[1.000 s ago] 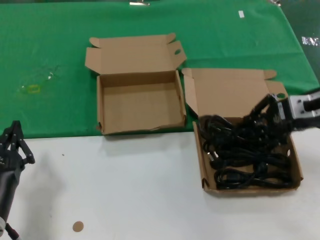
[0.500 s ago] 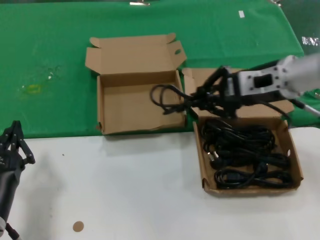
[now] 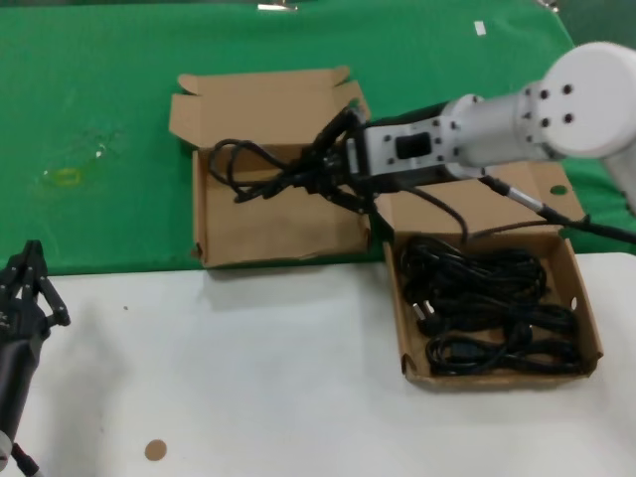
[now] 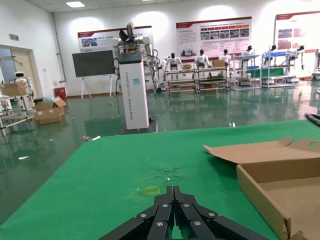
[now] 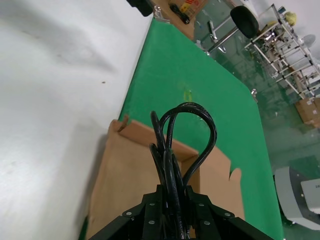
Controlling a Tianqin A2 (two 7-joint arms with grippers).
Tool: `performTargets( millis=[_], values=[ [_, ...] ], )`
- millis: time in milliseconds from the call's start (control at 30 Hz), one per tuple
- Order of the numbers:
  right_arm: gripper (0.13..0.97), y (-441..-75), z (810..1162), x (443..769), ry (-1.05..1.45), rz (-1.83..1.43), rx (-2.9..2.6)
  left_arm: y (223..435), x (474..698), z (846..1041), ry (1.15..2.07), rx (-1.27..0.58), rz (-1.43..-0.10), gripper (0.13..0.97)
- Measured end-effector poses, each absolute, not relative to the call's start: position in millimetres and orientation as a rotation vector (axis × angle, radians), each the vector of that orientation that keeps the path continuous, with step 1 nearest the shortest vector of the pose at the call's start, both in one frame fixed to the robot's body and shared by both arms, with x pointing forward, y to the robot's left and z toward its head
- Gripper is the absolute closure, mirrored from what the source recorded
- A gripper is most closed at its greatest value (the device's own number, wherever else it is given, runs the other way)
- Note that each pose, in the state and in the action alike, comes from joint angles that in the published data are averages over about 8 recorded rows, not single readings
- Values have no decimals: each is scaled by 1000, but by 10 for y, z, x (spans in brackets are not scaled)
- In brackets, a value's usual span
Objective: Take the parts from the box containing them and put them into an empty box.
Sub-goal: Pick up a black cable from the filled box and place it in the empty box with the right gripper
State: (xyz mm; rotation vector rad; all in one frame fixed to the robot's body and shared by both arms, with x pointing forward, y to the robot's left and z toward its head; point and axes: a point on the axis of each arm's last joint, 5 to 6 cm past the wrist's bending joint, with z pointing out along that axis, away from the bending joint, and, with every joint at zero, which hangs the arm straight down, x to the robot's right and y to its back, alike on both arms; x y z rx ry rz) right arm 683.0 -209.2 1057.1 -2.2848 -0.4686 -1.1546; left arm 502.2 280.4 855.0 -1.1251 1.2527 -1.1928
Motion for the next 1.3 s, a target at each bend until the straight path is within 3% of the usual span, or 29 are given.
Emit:
performTargets(
  millis=[400, 1300],
  values=[
    [866, -1803, 10406, 7075, -482, -1188, -2276, 2804, 5022, 8550, 1253, -1125, -1193, 945],
    [867, -1653, 10178, 7381, -484, -1207, -2317, 2804, 5022, 8550, 1253, -1125, -1193, 945]
  ],
)
